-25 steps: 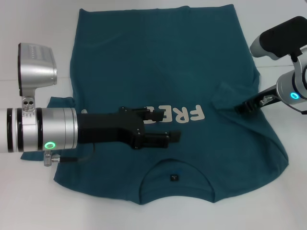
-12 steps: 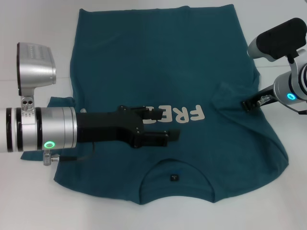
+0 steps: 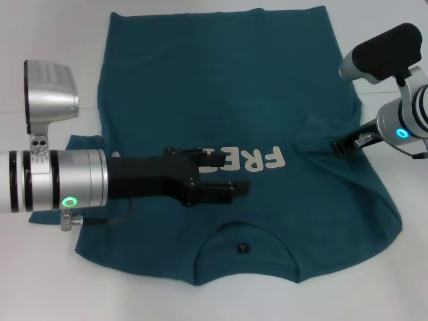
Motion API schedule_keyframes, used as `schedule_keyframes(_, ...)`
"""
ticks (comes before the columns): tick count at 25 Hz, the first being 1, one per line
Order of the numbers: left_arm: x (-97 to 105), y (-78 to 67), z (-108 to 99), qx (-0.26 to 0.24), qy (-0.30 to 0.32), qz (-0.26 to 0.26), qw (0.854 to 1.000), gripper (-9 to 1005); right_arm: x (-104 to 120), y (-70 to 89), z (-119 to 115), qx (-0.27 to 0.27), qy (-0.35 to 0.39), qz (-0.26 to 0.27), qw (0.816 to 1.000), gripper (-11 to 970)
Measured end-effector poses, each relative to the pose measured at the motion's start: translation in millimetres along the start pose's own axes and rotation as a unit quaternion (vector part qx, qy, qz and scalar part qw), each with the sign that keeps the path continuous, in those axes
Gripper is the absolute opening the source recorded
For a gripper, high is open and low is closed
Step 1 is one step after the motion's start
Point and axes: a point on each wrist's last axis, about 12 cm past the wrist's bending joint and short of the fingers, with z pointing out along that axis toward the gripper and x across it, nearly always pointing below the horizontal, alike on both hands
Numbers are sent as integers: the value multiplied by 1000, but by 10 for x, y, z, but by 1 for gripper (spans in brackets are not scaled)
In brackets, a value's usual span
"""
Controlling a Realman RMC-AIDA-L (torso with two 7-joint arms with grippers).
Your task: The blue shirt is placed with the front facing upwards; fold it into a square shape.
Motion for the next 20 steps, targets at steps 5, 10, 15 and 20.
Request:
schedule_keyframes(5,-1,1,-2,0,-1,-1,1000,836,-82,32,-95,-11,-1,-3,1000,20)
schedule_keyframes(10,-1,3,-5,-1,-2,-1,1000,836,-136,72,-150,-22,2,-8,1000,21)
schedule_keyframes(15,1,3,-7,-1,-2,-1,1000,836,-197,121,-174,-30,4,-14,999,22)
schedule_keyframes(20,2,10,-9,-5,-2,-1,1000,836,-259,158,-192,-36,2,-20,999,23)
